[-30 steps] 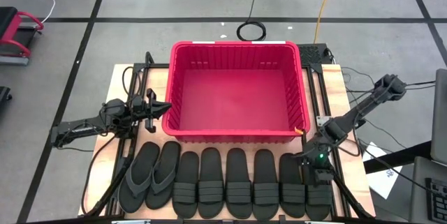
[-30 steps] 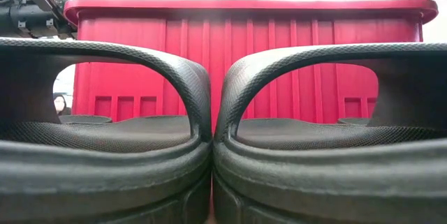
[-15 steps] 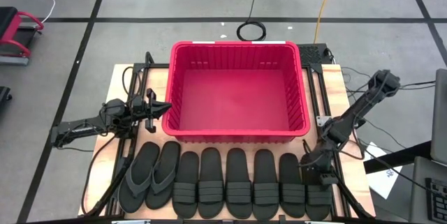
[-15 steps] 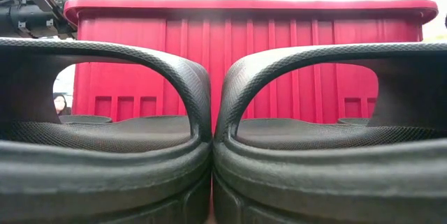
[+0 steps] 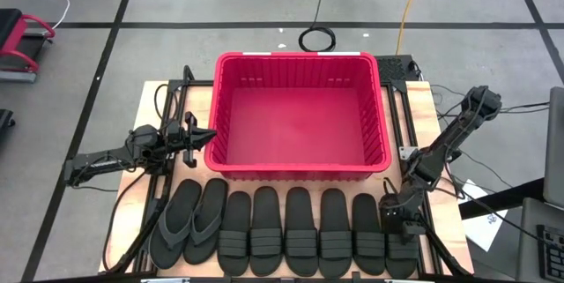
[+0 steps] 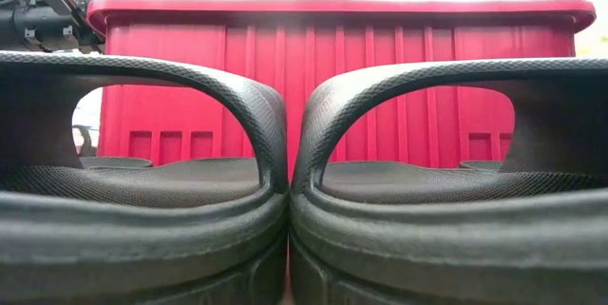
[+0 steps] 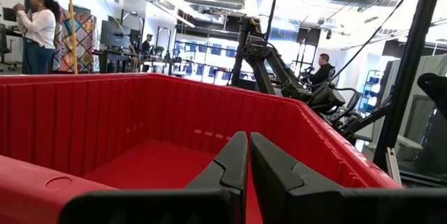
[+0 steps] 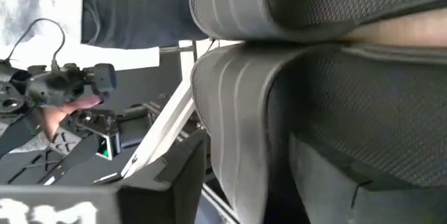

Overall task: Pick and place slides into bin
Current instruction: Put the black slide into the red bin

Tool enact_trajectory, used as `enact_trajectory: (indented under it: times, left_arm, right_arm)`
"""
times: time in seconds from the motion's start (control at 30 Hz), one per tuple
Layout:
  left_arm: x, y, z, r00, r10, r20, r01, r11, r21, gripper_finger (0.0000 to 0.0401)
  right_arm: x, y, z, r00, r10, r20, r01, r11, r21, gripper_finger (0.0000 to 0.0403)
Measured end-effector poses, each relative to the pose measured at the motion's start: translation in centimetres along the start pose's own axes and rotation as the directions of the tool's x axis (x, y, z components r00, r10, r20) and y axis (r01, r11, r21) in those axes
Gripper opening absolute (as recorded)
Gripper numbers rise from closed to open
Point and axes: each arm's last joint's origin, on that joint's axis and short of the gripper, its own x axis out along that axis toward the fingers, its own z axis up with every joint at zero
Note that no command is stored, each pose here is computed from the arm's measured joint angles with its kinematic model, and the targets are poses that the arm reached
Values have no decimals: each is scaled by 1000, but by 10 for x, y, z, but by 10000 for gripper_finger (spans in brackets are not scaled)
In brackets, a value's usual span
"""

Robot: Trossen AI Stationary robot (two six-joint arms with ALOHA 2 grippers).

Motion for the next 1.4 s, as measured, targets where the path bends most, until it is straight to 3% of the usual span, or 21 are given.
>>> enact_trajectory:
  times: [0.27,0.4,0.7,1.17,1.4]
  left_arm:
    - [0,0,0,1000,0,-1,0,1000,-3,24]
    - [0,0,0,1000,0,0,0,1000,-11,24]
    - [0,0,0,1000,0,0,0,1000,-13,24]
    - [0,0,0,1000,0,-1,0,1000,-13,24]
    - [0,0,0,1000,0,-1,0,1000,-14,24]
  right_arm:
    - [1,-4,0,1000,-23,10,23,998,-66,78]
    - [2,-2,-1,999,37,-21,-39,997,-68,14]
    - [-2,11,0,977,197,-81,-197,980,7,6]
    - [-12,26,-2,963,259,-81,-257,966,33,2]
    - [-19,47,3,959,278,-49,-280,958,-66,2]
